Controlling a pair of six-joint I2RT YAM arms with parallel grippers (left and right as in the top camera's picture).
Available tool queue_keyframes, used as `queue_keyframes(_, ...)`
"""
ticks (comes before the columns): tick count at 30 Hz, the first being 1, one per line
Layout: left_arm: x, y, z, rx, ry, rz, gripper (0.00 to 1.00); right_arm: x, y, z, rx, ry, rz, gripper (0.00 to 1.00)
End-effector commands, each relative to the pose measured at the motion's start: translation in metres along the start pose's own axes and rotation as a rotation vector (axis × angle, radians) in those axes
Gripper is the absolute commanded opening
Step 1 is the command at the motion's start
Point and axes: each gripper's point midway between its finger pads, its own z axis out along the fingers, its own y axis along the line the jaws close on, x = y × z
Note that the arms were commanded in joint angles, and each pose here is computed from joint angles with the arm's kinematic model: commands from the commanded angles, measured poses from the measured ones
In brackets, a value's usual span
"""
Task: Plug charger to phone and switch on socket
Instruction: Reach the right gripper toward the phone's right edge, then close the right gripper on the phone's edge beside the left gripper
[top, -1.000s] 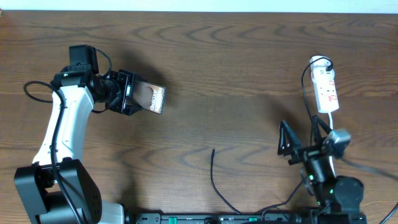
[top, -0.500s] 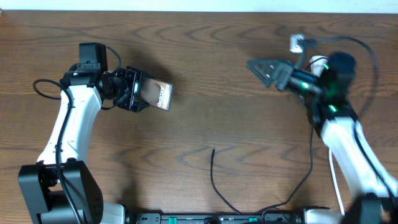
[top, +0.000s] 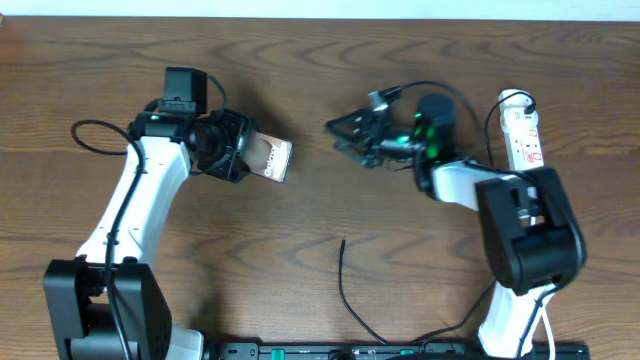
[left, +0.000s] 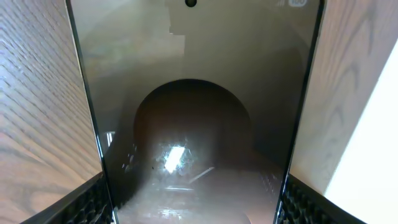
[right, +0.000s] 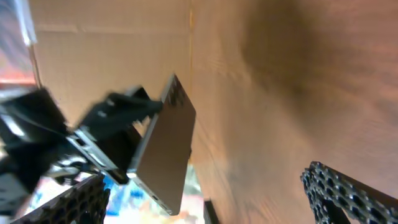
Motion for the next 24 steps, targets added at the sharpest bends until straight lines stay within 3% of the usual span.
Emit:
queue_keyframes(1,0.000,-0.005,-0.009,0.014,-0.062,0.023,0.07,0.016,0.008,0.018,-0.020,0.058,-0.097,0.99)
queue_keyframes(9,0.002,0.013,-0.005,-0.062,-0.063,-0.052,0.08,0.037,0.020,0.037,-0.062,0.114,-0.262,0.99)
queue_keyframes(24,0.002,0.021,0.006,-0.106,-0.051,-0.171,0.07,0.064,0.025,0.067,-0.055,0.145,-0.295,0.99)
